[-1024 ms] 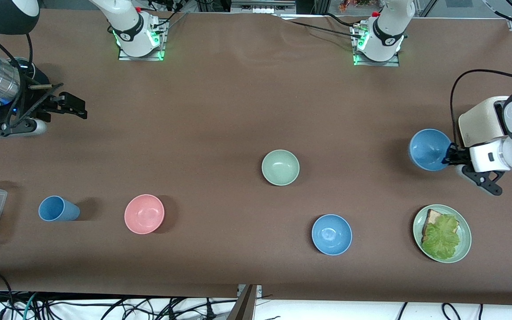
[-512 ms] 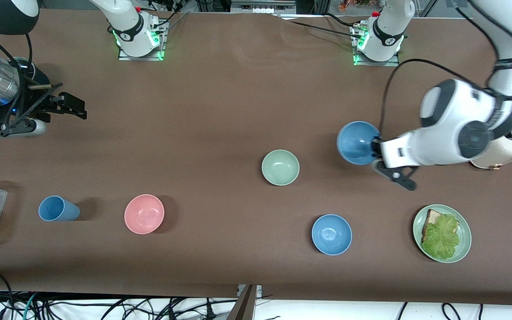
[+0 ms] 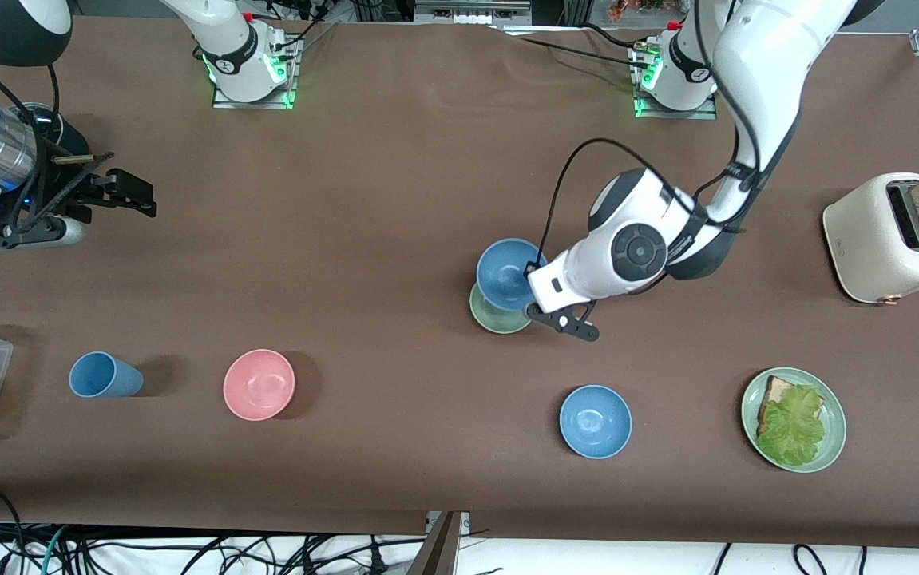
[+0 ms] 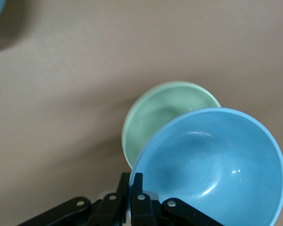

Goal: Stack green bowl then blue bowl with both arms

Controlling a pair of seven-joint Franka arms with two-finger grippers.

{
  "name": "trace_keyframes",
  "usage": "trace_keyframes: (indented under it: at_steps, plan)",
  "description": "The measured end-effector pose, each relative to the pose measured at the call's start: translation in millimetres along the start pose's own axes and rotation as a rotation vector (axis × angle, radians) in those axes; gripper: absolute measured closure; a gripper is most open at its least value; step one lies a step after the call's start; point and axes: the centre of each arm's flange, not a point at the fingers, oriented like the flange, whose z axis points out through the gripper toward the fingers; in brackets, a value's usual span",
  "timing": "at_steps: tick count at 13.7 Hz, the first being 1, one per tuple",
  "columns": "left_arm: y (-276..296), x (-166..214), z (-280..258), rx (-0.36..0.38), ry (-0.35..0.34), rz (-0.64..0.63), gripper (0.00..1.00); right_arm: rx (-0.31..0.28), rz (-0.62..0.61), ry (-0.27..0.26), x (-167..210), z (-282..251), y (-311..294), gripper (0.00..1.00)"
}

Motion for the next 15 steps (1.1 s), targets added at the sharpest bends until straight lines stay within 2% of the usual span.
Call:
trace_keyframes:
  at_steps: [3, 7, 9, 12, 15]
  plan:
    - [6, 8, 23, 0.041, 0.031, 0.008, 0.95, 0.0, 0.001, 0.0, 1, 1, 0, 0.0]
    - [18, 6, 31, 0.048, 0.031, 0.017, 0.95, 0.0, 0.003, 0.005, 2, 1, 2, 0.0]
    - [12, 7, 32, 0.052, 0.029, 0.01, 0.81, 0.0, 0.004, 0.007, 2, 1, 2, 0.0]
    - [3, 13, 24, 0.054, 0.048, -0.004, 0.5, 0.001, 0.011, 0.015, 3, 0, 6, 0.0]
    - [-9, 22, -30, 0.056, 0.113, -0.026, 0.19, 0.001, 0.017, 0.025, 3, -3, 11, 0.0]
